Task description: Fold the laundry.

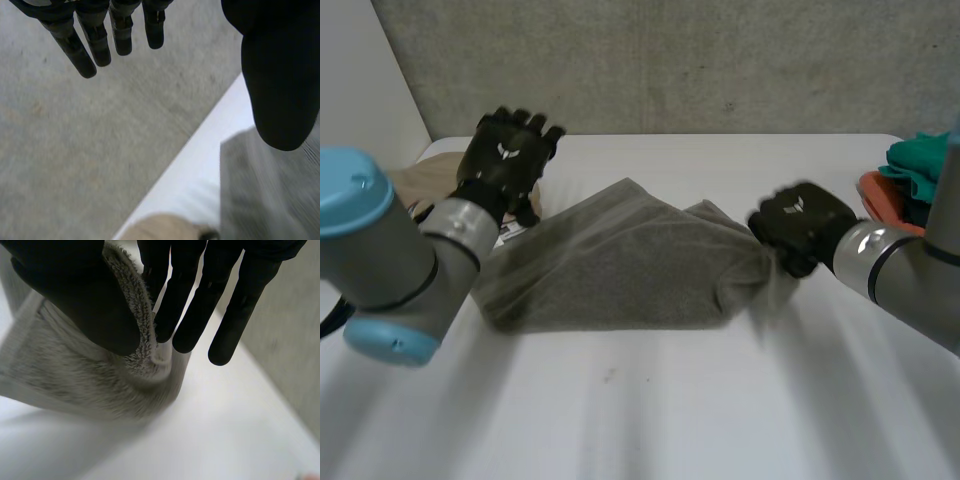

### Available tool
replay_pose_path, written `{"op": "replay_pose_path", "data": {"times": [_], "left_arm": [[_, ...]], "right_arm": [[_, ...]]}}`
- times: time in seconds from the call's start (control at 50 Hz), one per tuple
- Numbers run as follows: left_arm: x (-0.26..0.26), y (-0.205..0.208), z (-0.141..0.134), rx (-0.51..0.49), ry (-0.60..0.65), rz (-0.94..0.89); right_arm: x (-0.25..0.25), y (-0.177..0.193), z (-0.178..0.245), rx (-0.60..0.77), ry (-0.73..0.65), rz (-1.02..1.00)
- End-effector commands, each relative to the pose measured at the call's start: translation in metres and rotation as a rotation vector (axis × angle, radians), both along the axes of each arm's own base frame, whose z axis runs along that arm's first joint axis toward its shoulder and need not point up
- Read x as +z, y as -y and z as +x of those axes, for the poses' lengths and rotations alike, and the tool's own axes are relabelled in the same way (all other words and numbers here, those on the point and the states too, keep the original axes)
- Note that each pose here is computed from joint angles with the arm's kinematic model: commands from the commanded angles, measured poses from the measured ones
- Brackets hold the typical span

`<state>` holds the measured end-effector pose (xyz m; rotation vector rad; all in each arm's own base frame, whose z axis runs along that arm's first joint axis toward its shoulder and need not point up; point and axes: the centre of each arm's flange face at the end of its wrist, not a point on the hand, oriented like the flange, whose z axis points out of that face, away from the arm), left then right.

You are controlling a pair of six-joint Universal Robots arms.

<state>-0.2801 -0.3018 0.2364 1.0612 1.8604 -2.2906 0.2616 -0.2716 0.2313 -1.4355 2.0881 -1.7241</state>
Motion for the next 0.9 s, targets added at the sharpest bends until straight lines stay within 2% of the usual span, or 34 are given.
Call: {"op": "replay_pose_path", "data": {"times": [0.02, 0.1, 0.16, 0.2, 0.26, 0.36, 0.44, 0.48, 0.56, 0.66, 0.7, 0.82, 0.9], "left_arm": [[0.012, 0.018, -0.034, -0.119, 0.010, 0.005], [0.005, 0.020, -0.059, -0.196, 0.036, 0.087], [-0.023, 0.007, -0.083, -0.295, 0.080, 0.238], [-0.038, 0.001, -0.089, -0.330, 0.098, 0.298], [-0.066, -0.019, -0.106, -0.435, 0.134, 0.404], [-0.079, -0.030, -0.121, -0.518, 0.124, 0.428], [-0.076, -0.031, -0.126, -0.535, 0.076, 0.446], [-0.071, -0.025, -0.127, -0.521, 0.043, 0.438], [-0.048, 0.008, -0.116, -0.412, -0.080, 0.381], [0.018, 0.050, -0.086, -0.232, -0.259, 0.180], [0.042, 0.056, -0.077, -0.201, -0.305, 0.096], [0.128, 0.050, -0.048, -0.155, -0.411, -0.162], [0.138, 0.036, -0.035, -0.133, -0.411, -0.165]], "right_arm": [[0.073, -0.049, 0.032, 0.237, 0.137, -0.188], [0.099, -0.063, 0.038, 0.292, 0.219, -0.221], [0.114, -0.074, 0.050, 0.356, 0.289, -0.242], [0.118, -0.076, 0.052, 0.365, 0.305, -0.246], [0.123, -0.080, 0.054, 0.380, 0.329, -0.246], [0.128, -0.087, 0.060, 0.410, 0.373, -0.230], [0.128, -0.081, 0.061, 0.401, 0.394, -0.231], [0.126, -0.075, 0.061, 0.388, 0.395, -0.233], [0.118, -0.053, 0.057, 0.342, 0.384, -0.223], [0.107, -0.019, 0.051, 0.270, 0.358, -0.237], [0.106, -0.008, 0.050, 0.247, 0.349, -0.260], [0.105, 0.045, 0.048, 0.157, 0.301, -0.386], [0.096, 0.066, 0.054, 0.182, 0.278, -0.451]]}}
